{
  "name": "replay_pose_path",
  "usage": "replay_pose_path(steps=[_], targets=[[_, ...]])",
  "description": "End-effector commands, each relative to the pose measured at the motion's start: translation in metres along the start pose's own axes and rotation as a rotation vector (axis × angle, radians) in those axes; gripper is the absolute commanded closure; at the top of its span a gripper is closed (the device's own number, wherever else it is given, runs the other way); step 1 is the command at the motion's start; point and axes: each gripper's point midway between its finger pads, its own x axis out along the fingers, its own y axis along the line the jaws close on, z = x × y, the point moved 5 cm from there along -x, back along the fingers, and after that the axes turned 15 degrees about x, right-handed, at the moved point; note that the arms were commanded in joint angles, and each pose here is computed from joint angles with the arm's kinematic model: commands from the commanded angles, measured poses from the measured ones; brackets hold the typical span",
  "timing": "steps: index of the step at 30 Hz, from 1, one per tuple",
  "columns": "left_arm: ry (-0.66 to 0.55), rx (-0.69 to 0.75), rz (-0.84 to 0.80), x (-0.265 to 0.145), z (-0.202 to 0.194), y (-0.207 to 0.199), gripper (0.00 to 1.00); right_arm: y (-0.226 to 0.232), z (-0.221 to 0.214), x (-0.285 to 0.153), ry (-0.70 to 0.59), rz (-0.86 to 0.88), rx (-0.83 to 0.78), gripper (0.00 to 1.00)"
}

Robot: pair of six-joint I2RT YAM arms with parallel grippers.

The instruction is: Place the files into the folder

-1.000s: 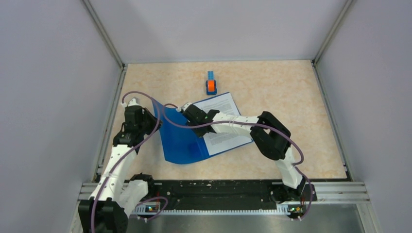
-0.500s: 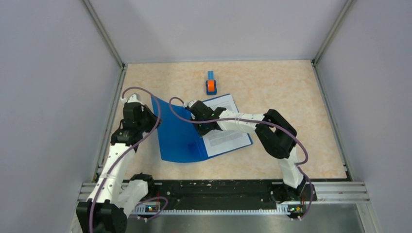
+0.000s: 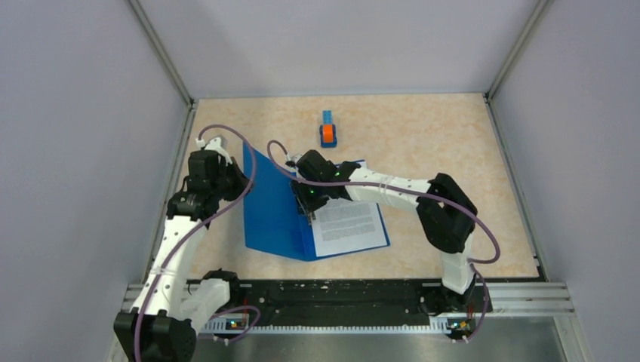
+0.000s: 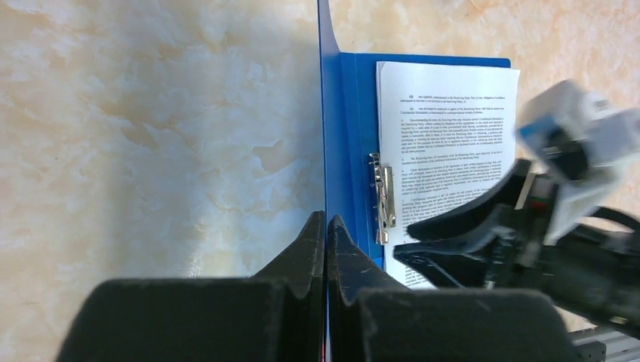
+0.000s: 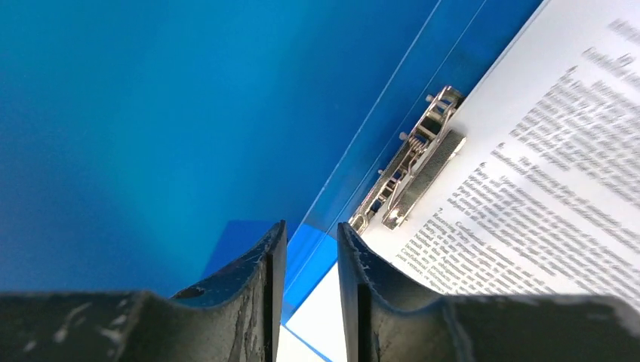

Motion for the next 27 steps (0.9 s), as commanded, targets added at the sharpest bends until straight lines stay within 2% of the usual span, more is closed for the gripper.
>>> replay_pose_path(steps=[1, 7, 12, 15, 17, 18, 22, 24, 27], targets=[[-0.042, 0.079, -0.043, -0.014, 0.02, -0.009, 1.0, 0.029, 0.048, -0.063, -0.226, 0.141, 0.054, 0.67], [-0.076, 0.182, -0.055, -0.025, 0.045, -0.013, 1.0, -0.022, 0.058, -0.097, -0.375, 0.114, 0.202, 0.61], [-0.056, 0.161, -0.12, -0.025, 0.052, -0.025, 0.99, -0.071, 0.052, -0.114, -0.432, 0.071, 0.307, 0.59], [-0.07, 0.128, -0.184, -0.024, 0.05, -0.039, 0.77, -0.087, 0.047, -0.121, -0.455, 0.053, 0.335, 0.57], [-0.096, 0.105, -0.233, -0.025, 0.048, -0.05, 0.58, -0.093, 0.044, -0.122, -0.461, 0.046, 0.348, 0.56], [-0.103, 0.096, -0.249, -0.025, 0.047, -0.055, 0.53, -0.095, 0.043, -0.122, -0.461, 0.044, 0.349, 0.56], [-0.109, 0.064, -0.324, -0.023, 0.042, -0.071, 0.41, -0.1, 0.04, -0.119, -0.461, 0.034, 0.36, 0.56], [-0.106, 0.056, -0.37, -0.022, 0.039, -0.08, 0.31, -0.101, 0.04, -0.12, -0.471, 0.029, 0.365, 0.56], [-0.115, 0.05, -0.448, -0.02, 0.035, -0.097, 0.29, -0.104, 0.04, -0.122, -0.488, 0.016, 0.375, 0.56]])
